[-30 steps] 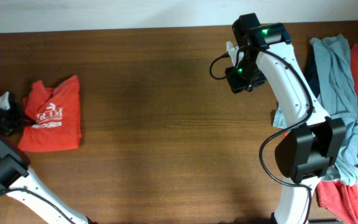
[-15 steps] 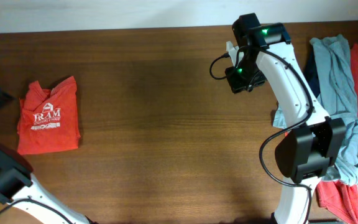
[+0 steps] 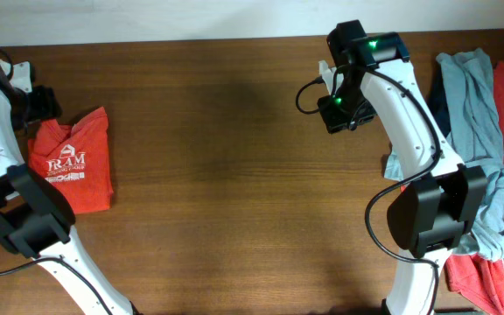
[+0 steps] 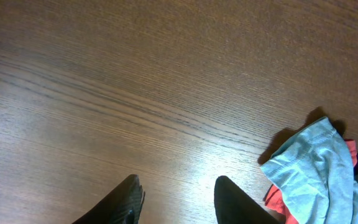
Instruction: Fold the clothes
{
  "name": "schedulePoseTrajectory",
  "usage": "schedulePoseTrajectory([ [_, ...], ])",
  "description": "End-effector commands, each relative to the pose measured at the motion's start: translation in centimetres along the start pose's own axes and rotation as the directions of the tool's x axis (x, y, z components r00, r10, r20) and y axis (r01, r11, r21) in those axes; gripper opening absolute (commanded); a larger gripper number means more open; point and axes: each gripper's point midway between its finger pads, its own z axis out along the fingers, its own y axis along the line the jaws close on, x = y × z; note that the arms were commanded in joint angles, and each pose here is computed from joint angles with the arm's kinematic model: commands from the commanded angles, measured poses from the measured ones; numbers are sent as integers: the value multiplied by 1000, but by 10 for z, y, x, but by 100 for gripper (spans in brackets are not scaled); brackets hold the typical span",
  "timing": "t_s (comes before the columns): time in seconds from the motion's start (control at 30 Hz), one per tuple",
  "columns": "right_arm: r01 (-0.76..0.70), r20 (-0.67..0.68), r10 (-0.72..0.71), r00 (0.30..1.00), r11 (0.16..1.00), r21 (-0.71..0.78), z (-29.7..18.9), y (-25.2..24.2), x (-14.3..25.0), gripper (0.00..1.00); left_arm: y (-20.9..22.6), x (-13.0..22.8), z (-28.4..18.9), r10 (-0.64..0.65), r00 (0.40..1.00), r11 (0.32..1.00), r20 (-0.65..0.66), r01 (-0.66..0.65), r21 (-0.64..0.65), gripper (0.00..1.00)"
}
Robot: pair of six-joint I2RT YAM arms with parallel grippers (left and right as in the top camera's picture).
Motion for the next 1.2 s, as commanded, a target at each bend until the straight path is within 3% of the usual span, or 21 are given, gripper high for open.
schedulePoseTrajectory([
  [0.0,-17,1,17,1000,1000,5,-1,-4,0,43,14,10,21,-17,999,999,-46,14,-51,70],
  [0.17,-17,-9,17,1000,1000,5,-1,-4,2,43,16,24,54,-24,994,999,-111,20,-40,69],
  [0.23,-17,-10,17,1000,1000,5,-1,-4,3,43,16,24,56,-24,994,999,-111,20,-40,63],
  [0.27,-17,-10,17,1000,1000,5,-1,-4,3,43,16,23,56,-24,994,999,-106,20,-41,55],
  [0.3,-17,-10,17,1000,1000,5,-1,-4,3,43,16,22,56,-23,995,999,-100,19,-42,40],
  [0.33,-17,-10,17,1000,1000,5,-1,-4,3,43,17,21,56,-23,995,999,-97,19,-42,13],
  [0.37,-17,-10,18,1000,1000,5,-1,-4,3,43,17,21,56,-23,995,999,-97,19,-43,1],
  [0.67,-17,-8,17,1000,1000,5,-1,-4,2,43,35,16,32,-122,991,991,-55,118,-67,0],
  [0.9,-17,-1,17,1000,1000,5,-1,-4,0,43,87,31,13,-407,913,895,-13,396,-207,0],
  [0.97,-18,-1,18,1000,1000,5,-1,-4,0,43,91,33,14,-422,906,887,-10,411,-209,7],
  [1.0,-18,-2,18,1000,1000,5,-1,-4,1,43,92,33,14,-423,906,887,-8,412,-210,22],
  [1.17,-18,-2,18,1000,1000,5,-1,-4,1,43,95,48,20,-429,902,880,-50,404,-250,22],
])
